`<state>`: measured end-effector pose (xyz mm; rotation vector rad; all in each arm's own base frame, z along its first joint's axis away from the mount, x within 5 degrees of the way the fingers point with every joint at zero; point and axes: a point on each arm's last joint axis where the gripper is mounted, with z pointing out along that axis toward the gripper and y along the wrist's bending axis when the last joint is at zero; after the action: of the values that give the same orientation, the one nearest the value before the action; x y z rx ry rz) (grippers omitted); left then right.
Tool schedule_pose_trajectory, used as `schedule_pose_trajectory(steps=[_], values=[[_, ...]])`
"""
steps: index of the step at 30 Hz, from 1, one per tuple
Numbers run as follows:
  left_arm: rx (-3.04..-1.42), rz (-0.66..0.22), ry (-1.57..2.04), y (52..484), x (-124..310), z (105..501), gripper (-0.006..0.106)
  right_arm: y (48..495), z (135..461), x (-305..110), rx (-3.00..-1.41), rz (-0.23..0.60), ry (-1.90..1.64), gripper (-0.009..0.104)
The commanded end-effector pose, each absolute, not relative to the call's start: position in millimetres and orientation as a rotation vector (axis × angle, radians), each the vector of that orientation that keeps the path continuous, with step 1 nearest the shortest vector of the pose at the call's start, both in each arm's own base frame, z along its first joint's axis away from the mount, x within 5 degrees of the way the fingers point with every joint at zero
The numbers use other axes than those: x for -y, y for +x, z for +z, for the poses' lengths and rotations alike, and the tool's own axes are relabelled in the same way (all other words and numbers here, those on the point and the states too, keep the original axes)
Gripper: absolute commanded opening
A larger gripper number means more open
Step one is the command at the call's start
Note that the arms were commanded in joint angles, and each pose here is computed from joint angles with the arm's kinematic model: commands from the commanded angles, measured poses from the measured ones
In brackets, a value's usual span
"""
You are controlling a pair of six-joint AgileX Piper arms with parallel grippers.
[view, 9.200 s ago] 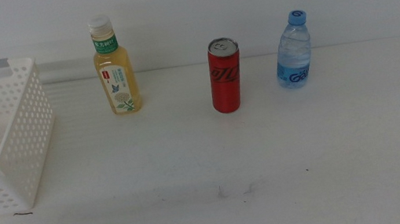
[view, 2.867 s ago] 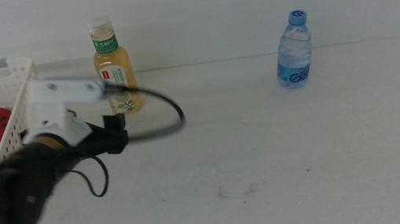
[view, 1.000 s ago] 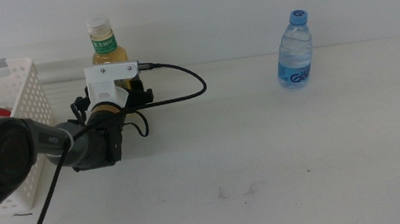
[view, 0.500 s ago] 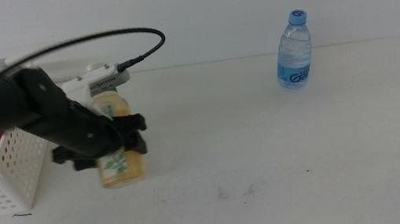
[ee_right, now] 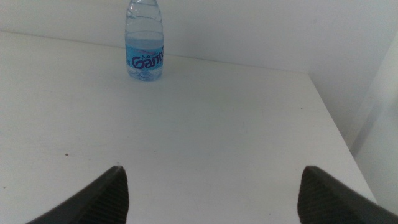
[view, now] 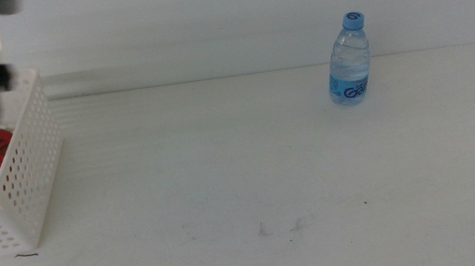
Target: Use arms to grab the bottles and put them into the dustbin to the left of the table.
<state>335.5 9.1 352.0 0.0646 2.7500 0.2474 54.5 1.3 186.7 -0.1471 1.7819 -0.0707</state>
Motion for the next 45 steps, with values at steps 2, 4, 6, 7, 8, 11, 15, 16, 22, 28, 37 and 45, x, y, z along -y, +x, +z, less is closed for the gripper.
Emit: schedule_pose_trajectory(steps=[2, 4, 6, 7, 8, 11, 15, 16, 22, 28, 37, 45], values=[[-2.784, 0.235, 0.031, 344.1, -56.5, 342.5, -0.002, 54.6, 186.8, -0.9, -1.77, -0.08, -0.143, 0.076], [-2.782, 0.134, -0.011, 352.0, -74.2, 329.9, -0.002, 54.6, 186.8, -0.9, -1.77, -0.08, -0.143, 0.076], [-2.764, 0.048, -0.02, 363.1, -86.4, 315.0, -0.002, 54.6, 186.8, -0.9, -1.77, -0.08, -0.143, 0.076], [-2.772, 0.012, -0.02, 368.4, -90.6, 305.5, -0.002, 54.6, 186.8, -0.9, -1.77, -0.08, -0.143, 0.076], [-2.788, -0.002, -0.021, 373.0, -93.9, 295.7, -0.002, 54.6, 186.8, -0.9, -1.77, -0.08, -0.143, 0.076], [-2.848, -0.022, -0.023, 384.4, -97.3, 268.6, -0.002, 54.6, 186.8, -0.9, -1.77, -0.08, -0.143, 0.076], [-2.872, -0.093, -0.02, 395.1, -96.4, 245.3, -0.002, 54.6, 186.8, -0.9, -1.77, -0.08, -0.143, 0.076], [-2.877, -0.115, -0.005, 396.8, -95.5, 240.9, -0.002, 54.6, 186.8, -0.9, -1.77, -0.08, -0.143, 0.076], [-2.878, -0.159, 0.064, 403.3, -94.1, 226.5, 0.005, 54.6, 186.8, -0.9, -1.77, -0.08, -0.143, 0.076], [-2.85, -0.147, 0.055, 407.0, -95.1, 224.7, 0.041, 54.6, 186.8, -0.9, -1.77, -0.08, -0.143, 0.076], [-2.898, -0.235, 0.078, 398.9, -88.1, 252.8, 0.094, 54.6, 186.8, -0.9, -1.77, -0.08, -0.143, 0.076], [-2.565, -0.398, 0.209, 350.5, -21.8, 372.3, 0.094, 54.6, 186.8, -0.9, -1.77, -0.08, -0.143, 0.076]])
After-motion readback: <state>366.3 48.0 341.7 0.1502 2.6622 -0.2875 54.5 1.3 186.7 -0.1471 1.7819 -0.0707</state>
